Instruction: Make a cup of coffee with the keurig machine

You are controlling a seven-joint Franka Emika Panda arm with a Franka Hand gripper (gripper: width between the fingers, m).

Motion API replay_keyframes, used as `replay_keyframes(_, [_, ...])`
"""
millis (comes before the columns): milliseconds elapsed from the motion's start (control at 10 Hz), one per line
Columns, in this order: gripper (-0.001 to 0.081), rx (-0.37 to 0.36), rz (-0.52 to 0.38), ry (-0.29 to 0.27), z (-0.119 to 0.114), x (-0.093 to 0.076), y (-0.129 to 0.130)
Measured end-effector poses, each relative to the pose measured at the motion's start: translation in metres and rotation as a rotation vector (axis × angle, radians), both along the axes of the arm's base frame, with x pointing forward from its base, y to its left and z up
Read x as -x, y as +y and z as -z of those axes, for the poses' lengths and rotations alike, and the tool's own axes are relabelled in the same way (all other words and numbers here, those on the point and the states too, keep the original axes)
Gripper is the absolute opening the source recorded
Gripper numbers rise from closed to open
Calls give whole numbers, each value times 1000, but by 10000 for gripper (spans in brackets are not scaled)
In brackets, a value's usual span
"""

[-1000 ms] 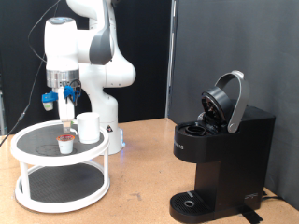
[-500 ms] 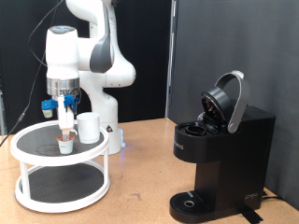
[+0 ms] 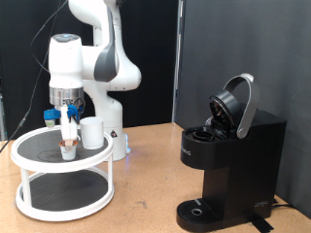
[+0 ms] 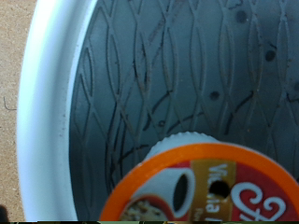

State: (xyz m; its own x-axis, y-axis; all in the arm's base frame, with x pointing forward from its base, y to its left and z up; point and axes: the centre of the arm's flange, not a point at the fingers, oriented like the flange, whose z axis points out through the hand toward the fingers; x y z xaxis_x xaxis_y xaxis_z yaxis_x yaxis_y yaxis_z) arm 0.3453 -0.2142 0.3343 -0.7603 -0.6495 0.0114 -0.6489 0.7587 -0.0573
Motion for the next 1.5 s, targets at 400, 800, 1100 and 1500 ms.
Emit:
replay_keyframes(400, [734, 17, -5, 4, 10, 6, 4])
replay_keyframes(800, [529, 16, 6, 3, 12, 7, 5])
replay_keyframes(1100, [389, 15, 8, 1, 11, 7, 4])
replay_keyframes(1500, [389, -59, 9, 17, -7, 6, -2])
